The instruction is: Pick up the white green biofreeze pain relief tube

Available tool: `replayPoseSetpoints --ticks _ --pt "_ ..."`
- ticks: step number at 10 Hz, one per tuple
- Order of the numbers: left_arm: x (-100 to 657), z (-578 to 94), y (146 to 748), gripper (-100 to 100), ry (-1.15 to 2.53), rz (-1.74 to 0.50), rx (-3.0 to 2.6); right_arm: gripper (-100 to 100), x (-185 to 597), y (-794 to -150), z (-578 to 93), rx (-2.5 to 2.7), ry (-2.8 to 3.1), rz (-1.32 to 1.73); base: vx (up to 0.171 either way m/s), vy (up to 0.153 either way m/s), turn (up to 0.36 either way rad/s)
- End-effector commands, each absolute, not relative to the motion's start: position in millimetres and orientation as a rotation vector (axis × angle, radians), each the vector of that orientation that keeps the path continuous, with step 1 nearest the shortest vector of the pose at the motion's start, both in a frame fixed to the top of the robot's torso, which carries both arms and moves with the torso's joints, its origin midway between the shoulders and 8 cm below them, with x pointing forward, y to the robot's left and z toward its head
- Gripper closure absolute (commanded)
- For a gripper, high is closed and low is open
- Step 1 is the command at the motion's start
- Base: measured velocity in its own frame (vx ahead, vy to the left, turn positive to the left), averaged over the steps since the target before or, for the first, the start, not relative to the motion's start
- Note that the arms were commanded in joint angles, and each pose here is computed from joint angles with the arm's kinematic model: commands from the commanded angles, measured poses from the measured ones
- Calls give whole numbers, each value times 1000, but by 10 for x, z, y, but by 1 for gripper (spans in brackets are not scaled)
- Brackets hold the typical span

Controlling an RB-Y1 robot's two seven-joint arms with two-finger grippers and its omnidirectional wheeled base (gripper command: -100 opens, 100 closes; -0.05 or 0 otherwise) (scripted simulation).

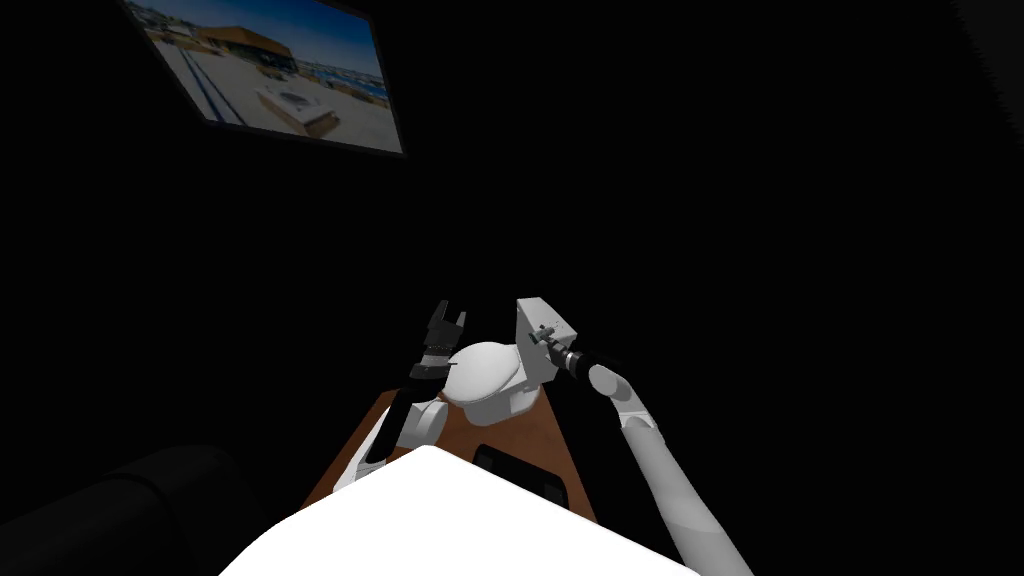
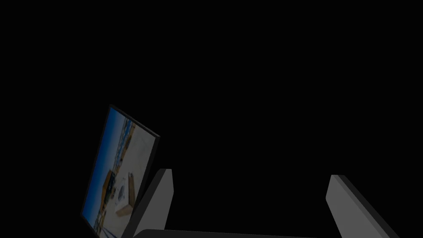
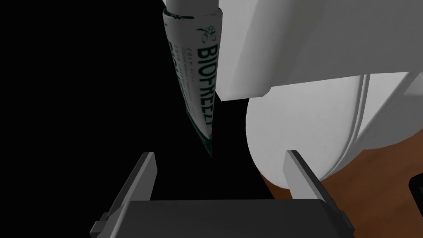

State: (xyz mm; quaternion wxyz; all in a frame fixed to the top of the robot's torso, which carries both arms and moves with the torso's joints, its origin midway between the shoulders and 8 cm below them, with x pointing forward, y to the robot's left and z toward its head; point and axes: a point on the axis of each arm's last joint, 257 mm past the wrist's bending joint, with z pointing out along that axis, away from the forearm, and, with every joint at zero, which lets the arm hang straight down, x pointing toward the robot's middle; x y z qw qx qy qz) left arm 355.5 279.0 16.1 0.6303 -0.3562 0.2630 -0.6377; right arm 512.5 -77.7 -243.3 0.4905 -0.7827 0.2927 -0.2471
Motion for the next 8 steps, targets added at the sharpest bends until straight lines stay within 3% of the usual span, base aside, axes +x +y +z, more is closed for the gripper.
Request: replayPoseSetpoints --ticks 1,8 --pt "3555 161 2790 0 602 -1460 -816 -100 5135 -886 -2453 -1882 733 -594 -91 -37 187" --pt "3555 160 2791 0 602 -1460 -816 -100 5236 -1458 -2464 -1760 810 -613 -88 -33 220"
